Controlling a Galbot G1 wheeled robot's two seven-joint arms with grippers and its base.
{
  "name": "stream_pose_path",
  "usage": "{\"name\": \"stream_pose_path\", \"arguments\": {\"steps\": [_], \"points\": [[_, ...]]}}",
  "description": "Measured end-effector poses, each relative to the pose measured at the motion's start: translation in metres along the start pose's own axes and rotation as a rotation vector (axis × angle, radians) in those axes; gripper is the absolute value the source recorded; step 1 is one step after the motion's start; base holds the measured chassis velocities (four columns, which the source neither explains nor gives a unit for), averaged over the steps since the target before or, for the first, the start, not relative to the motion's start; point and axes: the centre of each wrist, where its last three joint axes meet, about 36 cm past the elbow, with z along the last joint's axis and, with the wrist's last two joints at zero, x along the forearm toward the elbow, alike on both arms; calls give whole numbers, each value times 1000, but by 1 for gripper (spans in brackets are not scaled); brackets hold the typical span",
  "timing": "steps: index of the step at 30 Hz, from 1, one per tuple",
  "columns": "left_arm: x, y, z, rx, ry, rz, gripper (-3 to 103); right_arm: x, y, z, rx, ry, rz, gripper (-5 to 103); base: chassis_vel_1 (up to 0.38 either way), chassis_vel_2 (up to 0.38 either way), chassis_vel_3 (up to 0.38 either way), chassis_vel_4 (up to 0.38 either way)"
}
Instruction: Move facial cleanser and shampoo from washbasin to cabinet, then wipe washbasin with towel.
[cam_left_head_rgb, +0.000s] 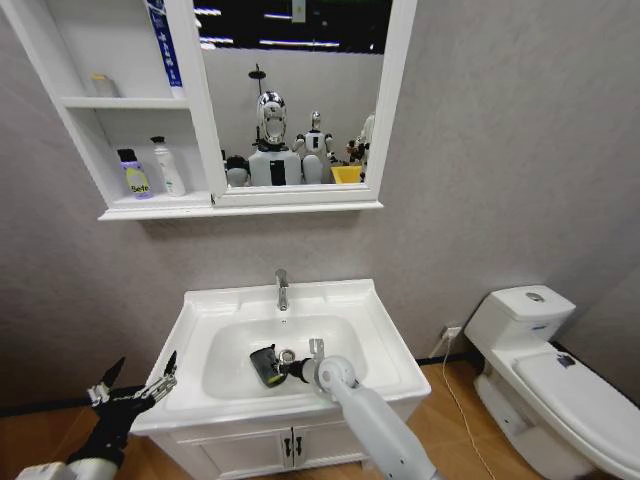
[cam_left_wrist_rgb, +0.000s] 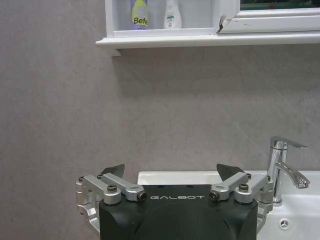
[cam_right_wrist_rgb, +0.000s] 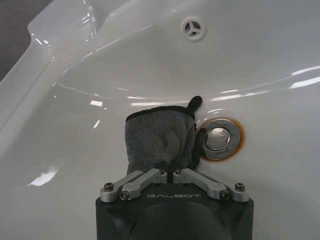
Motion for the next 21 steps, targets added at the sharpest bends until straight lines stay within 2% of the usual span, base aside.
{"name": "stream_pose_path", "arguments": {"steps": [9,21], "points": [[0,0,0,0,0,0,100,22,-13,3,-32,-34,68,0,0,0,0,0],[0,0,0,0,0,0,100,60,-26,-3,-87,-98,208,0,0,0,0,0]]}}
